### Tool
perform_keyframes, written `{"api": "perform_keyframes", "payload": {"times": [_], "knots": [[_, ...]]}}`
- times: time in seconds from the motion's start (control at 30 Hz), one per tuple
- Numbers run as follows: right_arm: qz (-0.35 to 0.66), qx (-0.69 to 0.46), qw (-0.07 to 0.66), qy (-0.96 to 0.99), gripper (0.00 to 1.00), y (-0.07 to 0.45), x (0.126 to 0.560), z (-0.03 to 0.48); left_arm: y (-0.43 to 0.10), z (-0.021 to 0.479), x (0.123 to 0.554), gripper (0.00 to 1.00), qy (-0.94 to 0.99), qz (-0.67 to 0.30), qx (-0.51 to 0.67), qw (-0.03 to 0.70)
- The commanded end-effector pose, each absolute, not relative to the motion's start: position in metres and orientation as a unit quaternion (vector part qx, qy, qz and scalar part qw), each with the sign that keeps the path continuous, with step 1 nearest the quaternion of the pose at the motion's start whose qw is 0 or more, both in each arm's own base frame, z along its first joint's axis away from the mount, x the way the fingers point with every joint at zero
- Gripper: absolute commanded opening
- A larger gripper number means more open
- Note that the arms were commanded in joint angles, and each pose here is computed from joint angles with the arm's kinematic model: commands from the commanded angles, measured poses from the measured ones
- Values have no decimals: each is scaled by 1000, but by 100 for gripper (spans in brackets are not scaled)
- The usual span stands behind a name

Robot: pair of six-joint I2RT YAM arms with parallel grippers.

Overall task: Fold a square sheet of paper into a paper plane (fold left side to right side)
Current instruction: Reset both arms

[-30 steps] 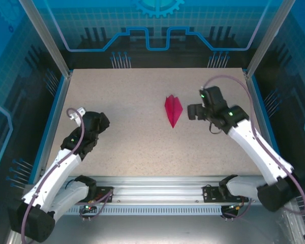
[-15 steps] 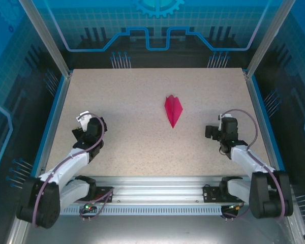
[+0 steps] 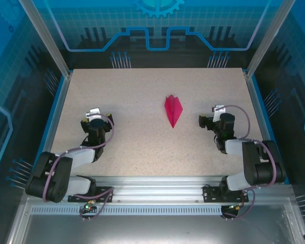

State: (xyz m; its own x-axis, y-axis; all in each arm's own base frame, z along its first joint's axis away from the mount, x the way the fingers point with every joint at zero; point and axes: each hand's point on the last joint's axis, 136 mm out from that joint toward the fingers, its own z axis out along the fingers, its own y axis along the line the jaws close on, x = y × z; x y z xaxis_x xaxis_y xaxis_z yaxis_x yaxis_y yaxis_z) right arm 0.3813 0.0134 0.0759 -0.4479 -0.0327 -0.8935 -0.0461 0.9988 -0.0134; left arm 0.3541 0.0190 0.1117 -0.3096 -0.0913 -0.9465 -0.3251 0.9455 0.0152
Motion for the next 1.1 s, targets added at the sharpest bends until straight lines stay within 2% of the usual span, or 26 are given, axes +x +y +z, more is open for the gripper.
{"api": "perform_keyframes", "payload": {"times": [0.0, 0.27, 0.37, 1.07], "knots": [[12, -52, 560, 827, 99, 23, 395, 95, 15, 126, 363, 99, 773, 81, -103, 620], [11, -53, 555, 830, 99, 23, 396, 94, 4, 102, 385, 98, 787, 56, -61, 612], [12, -53, 555, 830, 99, 24, 396, 94, 15, 96, 393, 99, 810, 46, -90, 578], [4, -64, 551, 832, 99, 29, 396, 93, 20, 94, 392, 98, 815, 27, -97, 571]]}}
